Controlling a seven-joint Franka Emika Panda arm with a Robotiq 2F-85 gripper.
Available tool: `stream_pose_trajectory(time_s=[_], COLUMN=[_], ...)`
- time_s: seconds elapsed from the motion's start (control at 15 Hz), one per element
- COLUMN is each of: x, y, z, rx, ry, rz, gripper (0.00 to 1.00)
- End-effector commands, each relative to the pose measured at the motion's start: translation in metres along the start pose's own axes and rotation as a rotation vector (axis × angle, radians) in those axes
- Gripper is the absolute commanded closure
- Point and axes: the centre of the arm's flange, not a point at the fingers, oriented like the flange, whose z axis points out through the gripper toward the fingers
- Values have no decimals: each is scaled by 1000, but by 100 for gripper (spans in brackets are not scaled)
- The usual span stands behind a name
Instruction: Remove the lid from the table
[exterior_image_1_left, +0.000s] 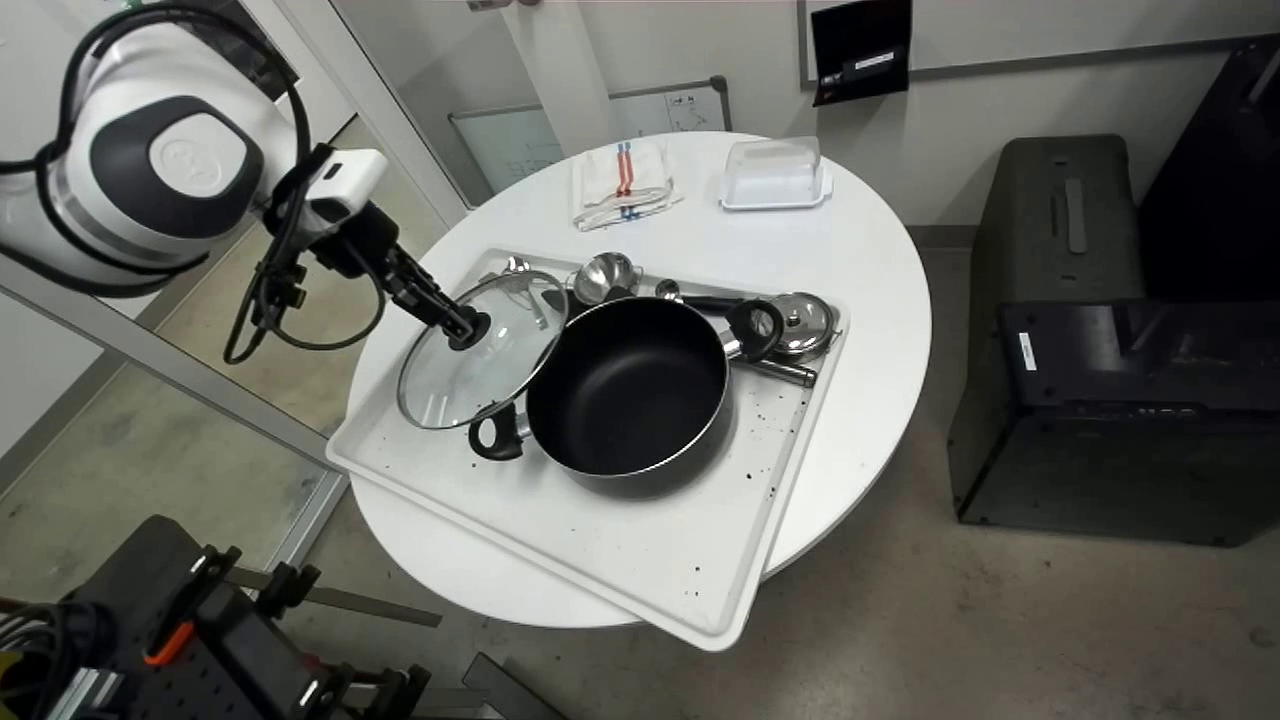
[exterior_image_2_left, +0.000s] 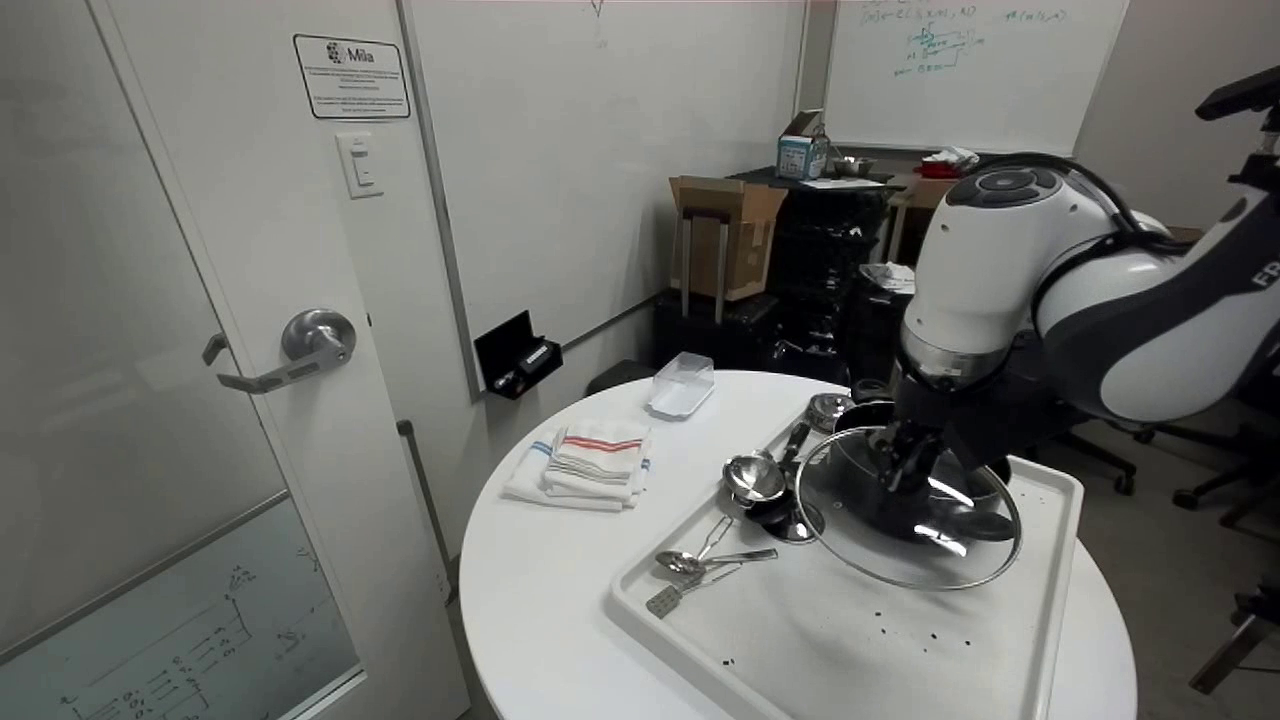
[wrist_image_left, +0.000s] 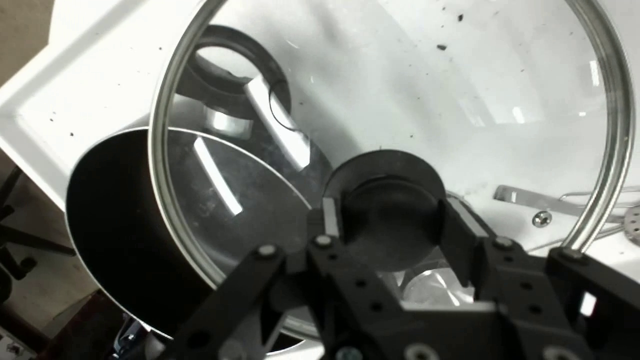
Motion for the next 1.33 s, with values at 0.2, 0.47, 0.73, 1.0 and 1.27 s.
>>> stream_pose_trajectory(time_s=[0.2,0.47,0.73,1.0,1.27], x=[-52,-72,-80,-78,-71], y=[-58,-84,-97,-100,-100], z=[-17,-10,6,29,50], rx=[3,10,9,1,-1], ry=[62,53,34,16,-17], rz=[-89,-115,-131,-139,-125], gripper=[75,75,75,75,75])
